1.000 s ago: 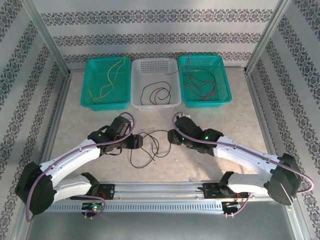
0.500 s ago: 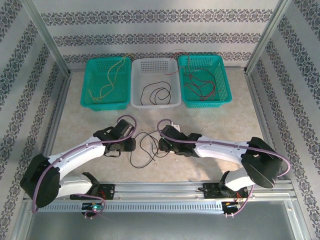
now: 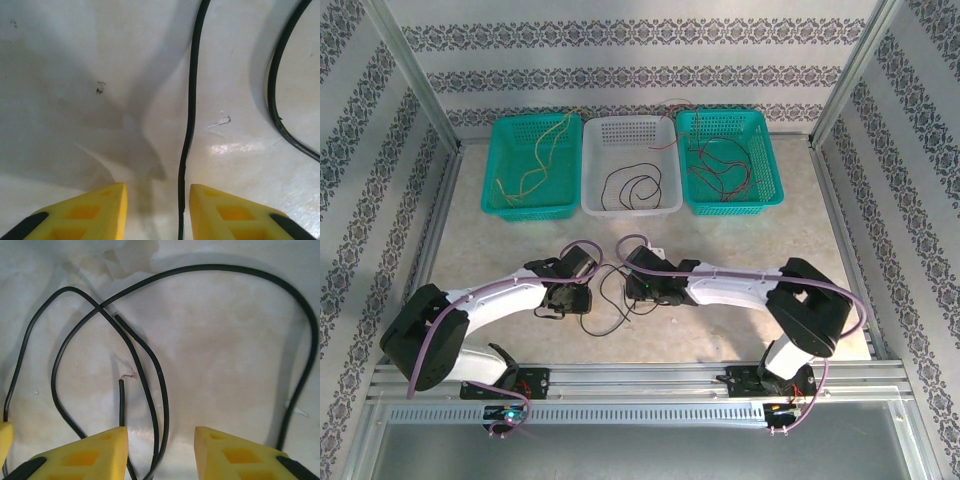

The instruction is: Untangle the cables

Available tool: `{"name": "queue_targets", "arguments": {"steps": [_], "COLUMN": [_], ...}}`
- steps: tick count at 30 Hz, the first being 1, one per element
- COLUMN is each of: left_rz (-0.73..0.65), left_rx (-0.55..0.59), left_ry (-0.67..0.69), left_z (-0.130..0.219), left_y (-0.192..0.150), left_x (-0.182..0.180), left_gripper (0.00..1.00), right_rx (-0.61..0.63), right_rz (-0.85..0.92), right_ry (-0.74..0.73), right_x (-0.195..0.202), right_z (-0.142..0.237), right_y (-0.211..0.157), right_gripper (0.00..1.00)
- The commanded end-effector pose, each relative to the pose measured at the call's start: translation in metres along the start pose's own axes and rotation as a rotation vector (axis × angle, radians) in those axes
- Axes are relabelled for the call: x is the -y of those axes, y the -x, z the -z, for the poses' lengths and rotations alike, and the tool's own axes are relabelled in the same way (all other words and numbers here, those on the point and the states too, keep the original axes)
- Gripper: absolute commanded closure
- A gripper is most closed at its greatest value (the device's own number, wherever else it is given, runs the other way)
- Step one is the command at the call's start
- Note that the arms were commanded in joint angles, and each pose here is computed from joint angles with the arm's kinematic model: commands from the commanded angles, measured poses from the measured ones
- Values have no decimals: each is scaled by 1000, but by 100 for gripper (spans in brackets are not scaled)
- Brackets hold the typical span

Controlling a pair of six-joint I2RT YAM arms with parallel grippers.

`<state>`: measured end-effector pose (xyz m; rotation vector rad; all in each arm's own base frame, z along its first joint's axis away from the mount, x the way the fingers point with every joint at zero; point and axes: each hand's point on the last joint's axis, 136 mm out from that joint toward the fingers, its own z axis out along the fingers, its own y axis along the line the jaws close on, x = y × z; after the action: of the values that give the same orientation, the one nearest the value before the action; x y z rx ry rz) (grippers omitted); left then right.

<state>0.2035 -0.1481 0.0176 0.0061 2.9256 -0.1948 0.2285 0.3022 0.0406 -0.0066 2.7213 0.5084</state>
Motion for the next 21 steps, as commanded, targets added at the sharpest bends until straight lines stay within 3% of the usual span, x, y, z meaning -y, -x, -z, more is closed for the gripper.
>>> {"name": "queue_targets", "arguments": {"steps": [1, 10, 14, 18, 21], "left_rz": [-4, -23, -29, -45, -75], "left_rx": [7, -4, 41, 177, 323], "left_ry": [-1, 15, 6, -68, -221], "left_z": [-4, -10, 0, 38, 84], "left_y": [1, 1, 9, 32, 51], "left_x": [3, 2, 4, 16, 40], "left_gripper": [68, 89, 99, 100, 100], "right_rx": [-15, 65, 86, 87, 89], "right_rz": [9, -20, -22, -19, -9], "right_ry": [3, 49, 69, 86, 105], "right_x": [-8, -9, -10, -12, -17], "right_z": [-2, 21, 31, 35, 39], "right_y": [1, 14, 18, 18, 20], "right_gripper": [61, 61, 61, 61, 61]}}
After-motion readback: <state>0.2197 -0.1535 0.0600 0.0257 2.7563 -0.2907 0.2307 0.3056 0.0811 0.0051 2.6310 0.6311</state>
